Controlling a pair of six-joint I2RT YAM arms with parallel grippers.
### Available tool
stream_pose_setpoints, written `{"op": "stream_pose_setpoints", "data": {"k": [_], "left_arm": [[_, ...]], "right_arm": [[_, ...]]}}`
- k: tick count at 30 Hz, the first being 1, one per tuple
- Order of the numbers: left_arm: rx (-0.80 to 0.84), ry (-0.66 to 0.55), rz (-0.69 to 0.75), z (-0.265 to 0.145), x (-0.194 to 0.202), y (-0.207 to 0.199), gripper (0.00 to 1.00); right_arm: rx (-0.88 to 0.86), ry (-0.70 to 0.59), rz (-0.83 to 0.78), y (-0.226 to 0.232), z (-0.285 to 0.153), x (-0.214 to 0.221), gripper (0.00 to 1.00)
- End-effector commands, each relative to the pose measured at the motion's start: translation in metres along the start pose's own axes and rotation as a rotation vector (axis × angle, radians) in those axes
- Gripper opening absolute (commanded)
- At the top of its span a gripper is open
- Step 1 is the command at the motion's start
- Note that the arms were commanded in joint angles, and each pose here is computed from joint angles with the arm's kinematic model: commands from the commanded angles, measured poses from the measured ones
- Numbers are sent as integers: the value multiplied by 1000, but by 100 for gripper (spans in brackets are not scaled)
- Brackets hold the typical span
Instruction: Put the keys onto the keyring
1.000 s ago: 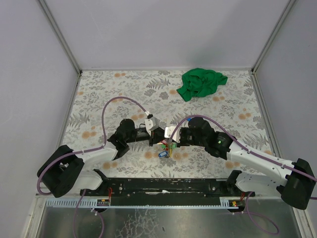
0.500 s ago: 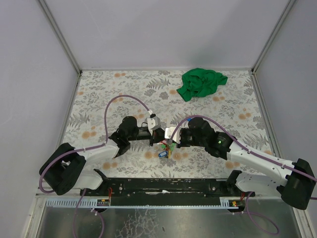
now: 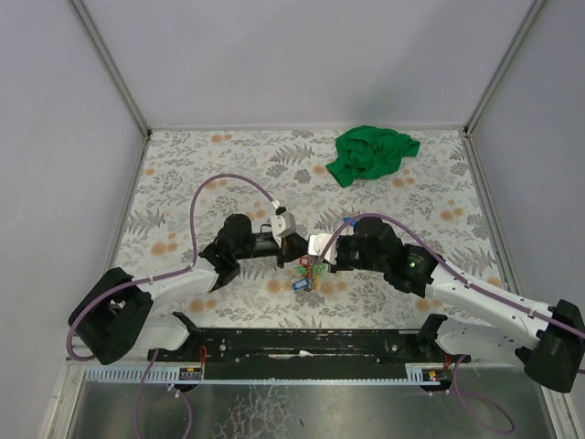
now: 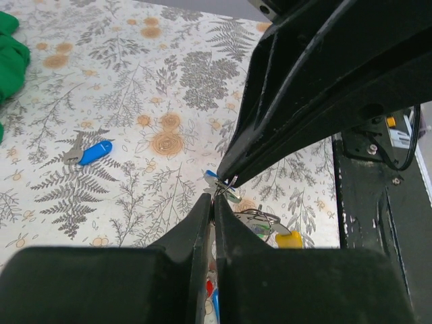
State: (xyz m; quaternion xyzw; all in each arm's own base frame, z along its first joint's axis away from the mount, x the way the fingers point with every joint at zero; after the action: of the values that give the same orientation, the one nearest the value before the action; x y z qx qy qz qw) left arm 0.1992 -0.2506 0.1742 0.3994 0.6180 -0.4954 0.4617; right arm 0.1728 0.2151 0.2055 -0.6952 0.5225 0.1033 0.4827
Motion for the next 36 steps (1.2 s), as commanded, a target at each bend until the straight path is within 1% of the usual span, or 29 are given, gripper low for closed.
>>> {"op": "stream_pose_setpoints", "data": {"k": [1,7,14,22,28,32,36], "left_arm": [[-155,-122,-36,-5,-19,10,0],[-257,-302,-110,-13,-34,12,0],[-350,-413,-161,-22,-32,16,0],[-374,-485,-144,-24,-32,8,0],[-397,-500,-112,-22,-30,2,0],[-410,-512,-71,-24,-28,-1,0],[-388,-510,-18,-24,-27,-8,0]], "right_arm": [[79,-55,10,-11,-8,-13,0],[59,-82,46,-1,3,-8,0],[58,-78,82,7,8,-1,0],[53,-31,137,12,17,9,0],[43,-14,169,12,19,8,0],[6,-14,186,12,17,3,0],[-7,38,214,9,15,3,0]]}}
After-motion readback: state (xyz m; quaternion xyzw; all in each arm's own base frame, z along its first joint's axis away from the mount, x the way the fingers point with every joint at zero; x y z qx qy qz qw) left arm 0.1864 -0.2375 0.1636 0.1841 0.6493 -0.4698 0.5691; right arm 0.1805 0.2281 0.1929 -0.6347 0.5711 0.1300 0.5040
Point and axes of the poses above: each gripper's point midway between its finger pads, its own z axis out along the fingers, its own y axis along the line the jaws close on, x = y × z, the point moved 7 cm from there along -z, back along the fingers, and after that the axes turned 10 degrees about -z, right-handed, at the moved point
